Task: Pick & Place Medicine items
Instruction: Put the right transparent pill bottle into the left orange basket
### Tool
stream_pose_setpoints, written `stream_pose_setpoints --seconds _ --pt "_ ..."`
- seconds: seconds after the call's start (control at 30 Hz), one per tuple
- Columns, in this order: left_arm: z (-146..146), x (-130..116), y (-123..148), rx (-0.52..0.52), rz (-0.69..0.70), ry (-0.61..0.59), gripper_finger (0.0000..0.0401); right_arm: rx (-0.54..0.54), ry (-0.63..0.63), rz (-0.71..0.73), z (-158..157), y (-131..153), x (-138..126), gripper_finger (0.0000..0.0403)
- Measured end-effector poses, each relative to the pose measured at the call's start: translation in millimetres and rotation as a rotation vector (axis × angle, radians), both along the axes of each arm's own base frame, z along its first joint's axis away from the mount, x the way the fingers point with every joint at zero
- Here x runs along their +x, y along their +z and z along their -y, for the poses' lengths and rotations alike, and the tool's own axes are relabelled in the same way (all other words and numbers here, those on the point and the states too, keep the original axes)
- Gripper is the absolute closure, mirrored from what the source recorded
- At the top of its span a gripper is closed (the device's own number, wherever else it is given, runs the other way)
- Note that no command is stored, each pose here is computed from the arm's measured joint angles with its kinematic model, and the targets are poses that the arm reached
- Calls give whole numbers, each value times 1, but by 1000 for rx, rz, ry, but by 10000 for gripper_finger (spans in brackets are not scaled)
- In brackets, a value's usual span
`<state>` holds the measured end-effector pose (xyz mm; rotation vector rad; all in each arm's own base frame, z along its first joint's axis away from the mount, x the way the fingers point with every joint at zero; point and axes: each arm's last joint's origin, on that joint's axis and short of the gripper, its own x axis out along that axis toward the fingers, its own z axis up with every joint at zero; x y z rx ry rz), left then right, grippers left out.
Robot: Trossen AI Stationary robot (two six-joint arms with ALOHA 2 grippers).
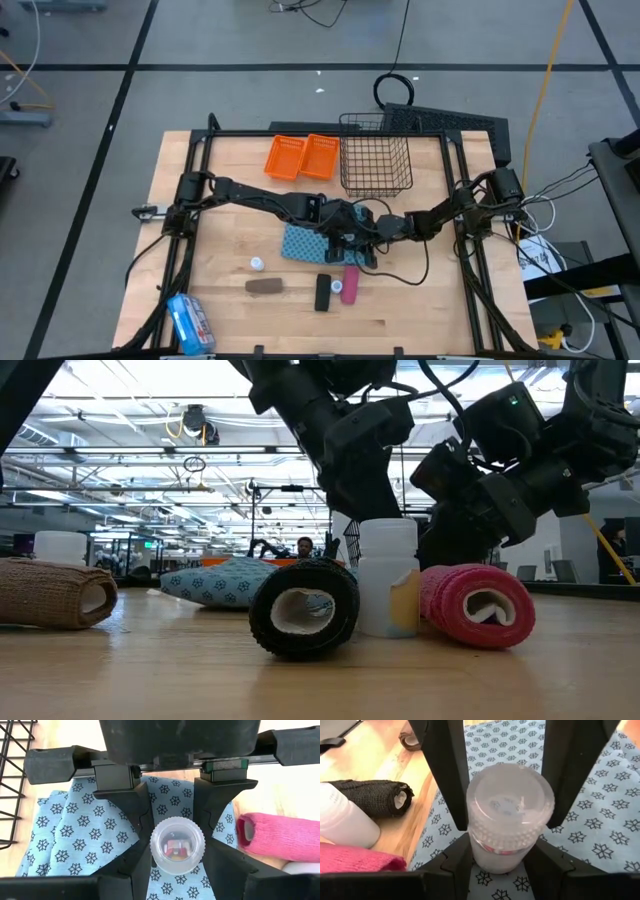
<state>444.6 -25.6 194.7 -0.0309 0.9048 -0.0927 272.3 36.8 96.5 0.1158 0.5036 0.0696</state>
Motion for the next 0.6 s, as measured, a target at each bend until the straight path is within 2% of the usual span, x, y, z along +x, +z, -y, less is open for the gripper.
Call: stream_pose_setpoints --seconds 0.23,0.4,0.47,0.6 --pt "0 0 0 -5 1 3 233 0 0 -2 0 0 0 260" --pt "0 0 0 -19 -1 -5 268 3 -1 -2 0 0 0 250" --pt "-1 0 1 -18 -1 -3 267 27 -14 -4 0 0 0 241" --pt "-4 -6 21 25 36 20 267 59 -25 -11 0 1 -1 221"
